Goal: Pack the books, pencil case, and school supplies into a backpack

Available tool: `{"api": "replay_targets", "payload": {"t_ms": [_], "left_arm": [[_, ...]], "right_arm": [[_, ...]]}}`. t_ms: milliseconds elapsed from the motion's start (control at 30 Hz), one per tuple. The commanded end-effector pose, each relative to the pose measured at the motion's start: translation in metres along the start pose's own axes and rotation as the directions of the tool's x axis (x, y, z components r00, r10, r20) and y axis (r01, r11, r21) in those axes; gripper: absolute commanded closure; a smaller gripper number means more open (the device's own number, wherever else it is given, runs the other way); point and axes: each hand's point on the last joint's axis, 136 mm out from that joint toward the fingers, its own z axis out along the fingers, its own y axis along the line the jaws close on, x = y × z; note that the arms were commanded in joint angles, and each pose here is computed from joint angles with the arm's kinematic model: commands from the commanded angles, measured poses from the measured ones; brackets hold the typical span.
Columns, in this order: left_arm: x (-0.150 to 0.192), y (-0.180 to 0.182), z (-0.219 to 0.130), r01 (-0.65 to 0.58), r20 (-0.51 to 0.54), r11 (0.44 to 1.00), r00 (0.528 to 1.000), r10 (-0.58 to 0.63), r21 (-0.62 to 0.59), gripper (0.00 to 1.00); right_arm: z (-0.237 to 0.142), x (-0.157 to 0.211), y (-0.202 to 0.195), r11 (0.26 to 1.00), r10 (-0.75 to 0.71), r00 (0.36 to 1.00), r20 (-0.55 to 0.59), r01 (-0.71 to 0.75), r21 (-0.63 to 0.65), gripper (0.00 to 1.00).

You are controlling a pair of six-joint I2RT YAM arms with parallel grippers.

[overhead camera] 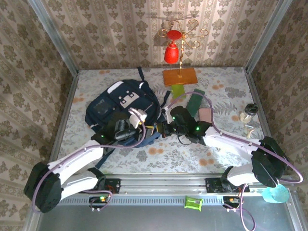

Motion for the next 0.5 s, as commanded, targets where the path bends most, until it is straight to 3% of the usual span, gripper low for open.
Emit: {"api": "replay_targets", "payload": {"t_ms": [0, 233, 400, 467], "left_arm": [[-0.006, -0.013, 0.004, -0.024, -0.003, 0.997, 1.0, 0.024, 0.076, 0.39], [0.013, -0.007, 0.01, -0.008, -0.042, 0.996, 0.999, 0.011, 0.084, 0.5], [0.018, -0.007, 0.013, 0.016, -0.041, 0.994, 0.999, -0.011, 0.105, 0.68], [0.019, -0.005, 0.012, 0.024, -0.033, 0.994, 0.999, -0.021, 0.104, 0.82]], "right_arm": [[-0.015, -0.025, 0.023, 0.996, -0.006, 0.995, 0.098, 0.014, -0.084, 1.0], [-0.015, -0.029, 0.024, 0.996, -0.004, 0.994, 0.109, 0.013, -0.083, 1.0], [-0.019, -0.034, 0.023, 0.997, -0.003, 0.992, 0.129, 0.013, -0.072, 1.0], [-0.023, -0.037, 0.021, 0.998, 0.004, 0.989, 0.148, 0.006, -0.063, 1.0]]}}
